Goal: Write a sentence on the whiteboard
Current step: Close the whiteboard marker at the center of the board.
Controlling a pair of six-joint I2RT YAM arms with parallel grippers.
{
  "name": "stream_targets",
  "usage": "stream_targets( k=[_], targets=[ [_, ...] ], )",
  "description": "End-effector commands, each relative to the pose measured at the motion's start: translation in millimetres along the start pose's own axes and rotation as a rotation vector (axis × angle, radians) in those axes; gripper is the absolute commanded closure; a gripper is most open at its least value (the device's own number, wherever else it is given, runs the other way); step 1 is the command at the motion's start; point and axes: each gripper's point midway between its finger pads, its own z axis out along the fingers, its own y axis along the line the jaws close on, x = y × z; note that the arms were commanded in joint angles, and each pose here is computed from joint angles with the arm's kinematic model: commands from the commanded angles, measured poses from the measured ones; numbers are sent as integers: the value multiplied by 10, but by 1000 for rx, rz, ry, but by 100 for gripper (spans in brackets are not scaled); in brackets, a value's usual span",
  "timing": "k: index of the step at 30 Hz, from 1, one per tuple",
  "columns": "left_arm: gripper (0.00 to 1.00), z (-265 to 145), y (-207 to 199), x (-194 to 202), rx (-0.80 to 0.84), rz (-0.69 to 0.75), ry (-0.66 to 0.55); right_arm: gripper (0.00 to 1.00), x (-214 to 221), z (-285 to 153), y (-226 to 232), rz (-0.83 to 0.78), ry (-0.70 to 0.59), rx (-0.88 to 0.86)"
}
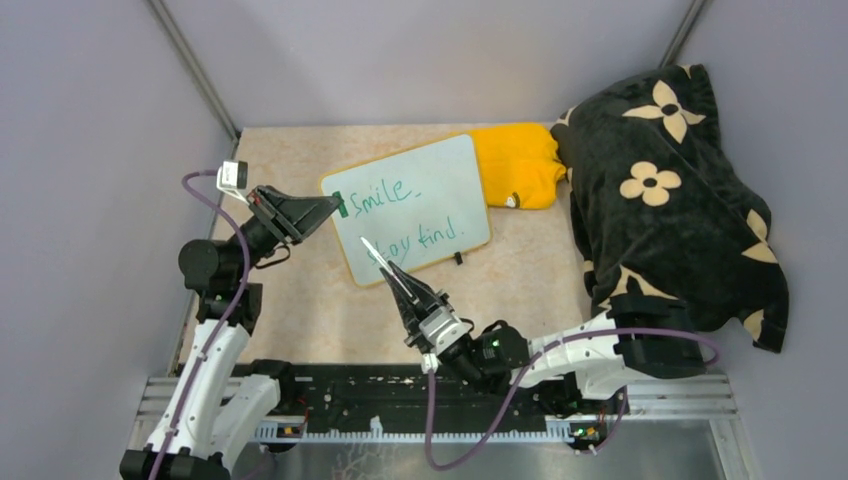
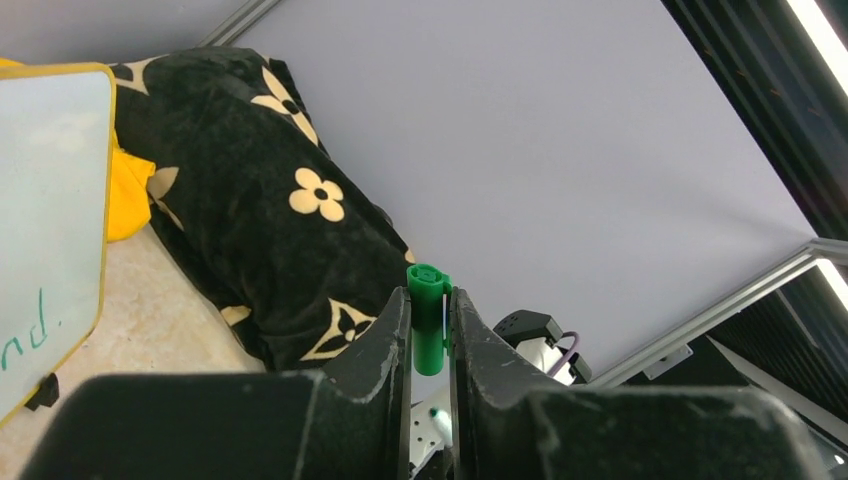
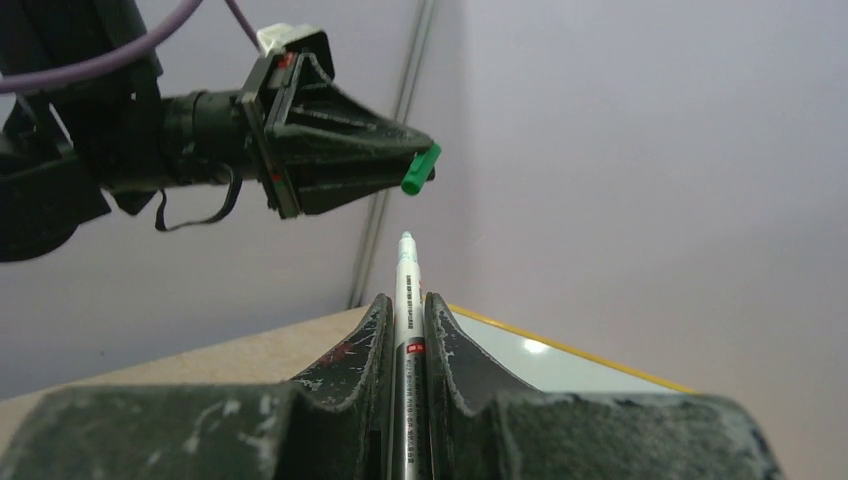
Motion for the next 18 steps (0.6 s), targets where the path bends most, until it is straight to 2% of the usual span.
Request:
stream_targets(
  k=[1, 7, 18],
  targets=[
    [100, -47, -77, 33, 40, -27, -14, 100, -378, 227, -154, 202, -119, 61],
    [100, -49, -65, 57, 37, -34, -5, 100, -371, 382, -105, 263, -102, 39],
    [100, -46, -163, 54, 61, -17, -2, 100, -242, 414, -85, 280, -43, 34]
  ],
)
